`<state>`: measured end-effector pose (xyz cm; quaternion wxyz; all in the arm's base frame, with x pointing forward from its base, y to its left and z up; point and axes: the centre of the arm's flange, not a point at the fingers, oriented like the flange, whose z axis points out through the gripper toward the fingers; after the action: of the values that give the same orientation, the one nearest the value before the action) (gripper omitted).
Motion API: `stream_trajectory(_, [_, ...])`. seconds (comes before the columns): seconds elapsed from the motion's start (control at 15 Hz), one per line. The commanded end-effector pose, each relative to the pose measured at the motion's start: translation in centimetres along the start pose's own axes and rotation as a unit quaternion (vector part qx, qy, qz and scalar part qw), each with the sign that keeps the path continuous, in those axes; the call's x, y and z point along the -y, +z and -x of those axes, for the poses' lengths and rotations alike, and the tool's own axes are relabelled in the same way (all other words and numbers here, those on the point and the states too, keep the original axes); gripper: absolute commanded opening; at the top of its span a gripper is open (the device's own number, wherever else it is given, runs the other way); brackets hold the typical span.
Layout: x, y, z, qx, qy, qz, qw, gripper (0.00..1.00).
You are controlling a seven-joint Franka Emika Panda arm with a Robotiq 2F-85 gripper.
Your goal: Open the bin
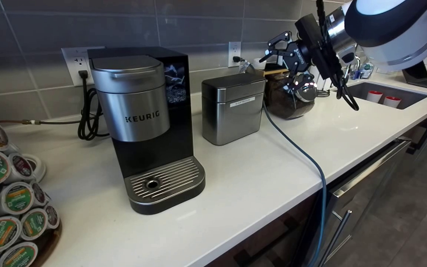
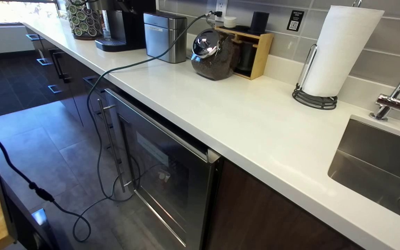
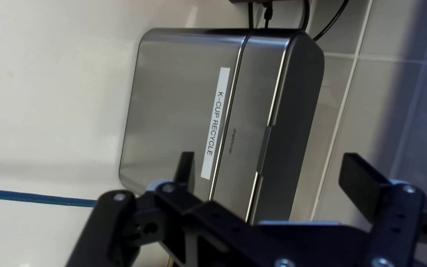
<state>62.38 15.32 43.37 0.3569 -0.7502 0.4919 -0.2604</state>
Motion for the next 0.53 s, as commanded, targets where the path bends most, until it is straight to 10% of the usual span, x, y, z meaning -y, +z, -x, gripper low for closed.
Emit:
stream_trajectory(0.0, [-1.2,1.8,0.5,0.011,0.049,-0.013,0.9987,1.0])
stream_trajectory(0.47, [-1.1,6.2,0.7,-0.017,0.088,-0.069,0.9935,1.0])
